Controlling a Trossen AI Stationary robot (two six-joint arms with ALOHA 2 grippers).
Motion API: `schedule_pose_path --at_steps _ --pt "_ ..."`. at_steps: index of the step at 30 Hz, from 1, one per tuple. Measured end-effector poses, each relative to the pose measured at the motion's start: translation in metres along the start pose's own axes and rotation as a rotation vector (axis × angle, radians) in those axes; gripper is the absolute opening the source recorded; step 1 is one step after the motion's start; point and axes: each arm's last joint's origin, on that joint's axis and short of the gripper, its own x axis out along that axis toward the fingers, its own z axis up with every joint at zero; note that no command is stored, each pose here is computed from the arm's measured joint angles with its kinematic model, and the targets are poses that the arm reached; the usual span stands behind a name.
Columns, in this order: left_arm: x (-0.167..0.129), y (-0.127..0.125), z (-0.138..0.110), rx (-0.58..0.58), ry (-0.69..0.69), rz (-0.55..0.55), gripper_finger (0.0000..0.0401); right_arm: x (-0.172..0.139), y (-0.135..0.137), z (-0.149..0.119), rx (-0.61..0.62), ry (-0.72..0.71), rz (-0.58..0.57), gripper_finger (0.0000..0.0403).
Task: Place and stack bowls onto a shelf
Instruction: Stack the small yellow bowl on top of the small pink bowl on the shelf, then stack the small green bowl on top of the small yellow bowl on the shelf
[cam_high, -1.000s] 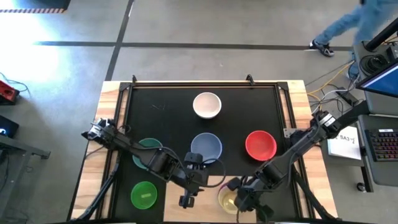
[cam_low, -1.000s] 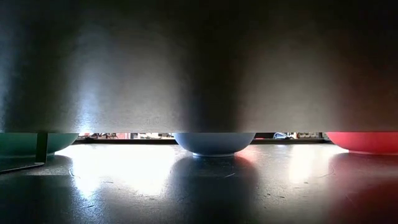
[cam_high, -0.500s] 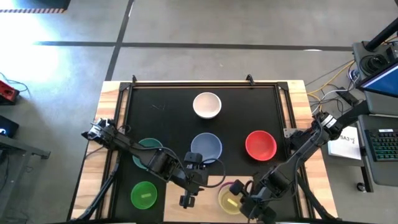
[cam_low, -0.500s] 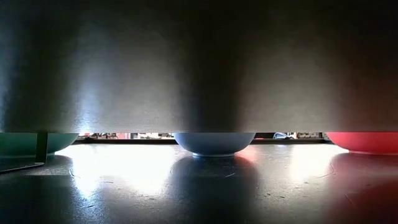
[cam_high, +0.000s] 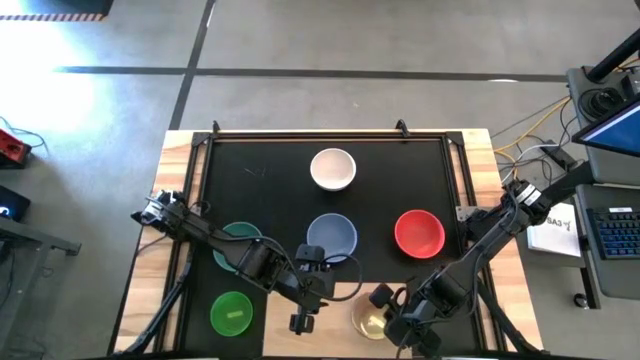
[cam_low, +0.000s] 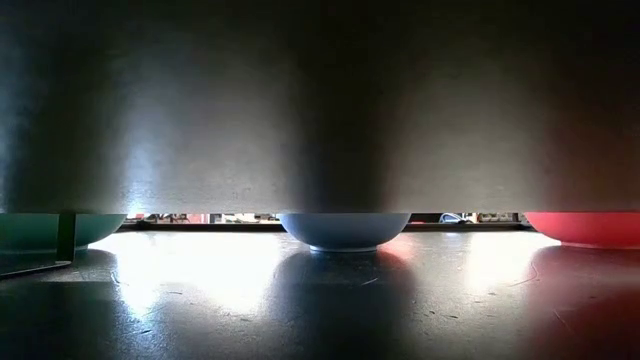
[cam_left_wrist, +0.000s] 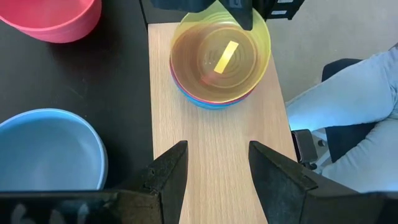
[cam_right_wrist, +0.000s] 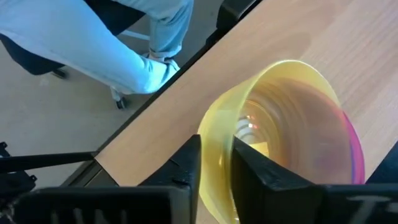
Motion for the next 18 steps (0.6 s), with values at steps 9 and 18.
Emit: schedule_pose_path --at_steps 9,18 --pt "0.0 0.0 0.0 0.0 0.0 0.0 0.0153 -0.012 0.004 0.011 -0.008 -0.017 0.034 0.0119" --pt "0.0 0.0 0.0 0.01 -0.005 0.015 0.0153 -0.013 0.006 0.011 0.013 -0.014 0.07 0.0075"
